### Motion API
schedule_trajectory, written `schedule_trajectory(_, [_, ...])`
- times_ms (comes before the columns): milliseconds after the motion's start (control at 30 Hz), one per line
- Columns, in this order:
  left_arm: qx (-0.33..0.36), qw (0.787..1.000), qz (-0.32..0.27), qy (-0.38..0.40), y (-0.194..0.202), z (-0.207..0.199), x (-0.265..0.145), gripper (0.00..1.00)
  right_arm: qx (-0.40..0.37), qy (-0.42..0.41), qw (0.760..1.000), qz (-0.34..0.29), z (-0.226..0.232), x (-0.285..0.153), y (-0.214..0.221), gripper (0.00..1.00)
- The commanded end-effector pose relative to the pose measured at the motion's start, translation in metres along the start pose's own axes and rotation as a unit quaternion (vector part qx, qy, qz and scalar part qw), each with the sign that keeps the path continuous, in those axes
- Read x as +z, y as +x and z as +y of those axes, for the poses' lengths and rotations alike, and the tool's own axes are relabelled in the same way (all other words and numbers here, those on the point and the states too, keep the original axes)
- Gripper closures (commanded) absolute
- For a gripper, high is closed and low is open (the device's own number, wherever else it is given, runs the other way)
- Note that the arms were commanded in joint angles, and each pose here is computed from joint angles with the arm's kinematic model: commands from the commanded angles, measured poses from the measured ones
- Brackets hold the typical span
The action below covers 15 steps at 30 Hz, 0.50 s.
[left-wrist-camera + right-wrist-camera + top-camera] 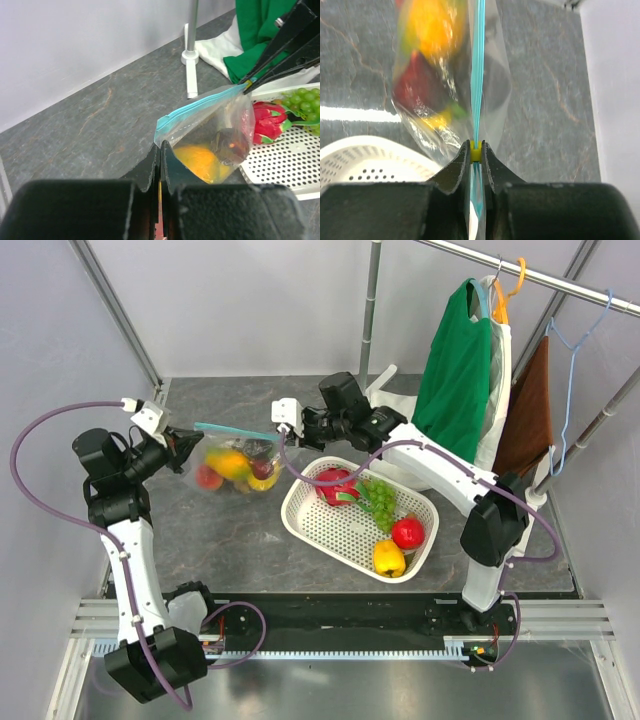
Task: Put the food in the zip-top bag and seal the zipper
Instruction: Zip the zipper food storage bag at the center of the board.
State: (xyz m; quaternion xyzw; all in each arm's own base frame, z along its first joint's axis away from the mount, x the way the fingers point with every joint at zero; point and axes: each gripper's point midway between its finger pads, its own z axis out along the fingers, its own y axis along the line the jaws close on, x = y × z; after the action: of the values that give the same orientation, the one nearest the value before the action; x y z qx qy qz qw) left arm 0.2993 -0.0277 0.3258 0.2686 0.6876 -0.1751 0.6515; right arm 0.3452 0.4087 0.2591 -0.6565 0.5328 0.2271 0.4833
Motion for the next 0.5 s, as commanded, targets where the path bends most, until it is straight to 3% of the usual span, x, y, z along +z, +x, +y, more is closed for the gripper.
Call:
schedule_trajectory(0, [0.044, 0.996, -0.018, -0.079, -0.022, 0.034, -0.007, 0.98, 0.019, 0.009, 0.998, 0.061, -0.002, -0.026, 0.032, 1.0])
schedule_trajectory(467, [0.012, 0.993, 0.041, -0.107, 0.01, 0.056, -0.006, 0.98, 0.017, 0.013, 0.996, 0.087, -0.011, -0.043, 0.051, 1.0])
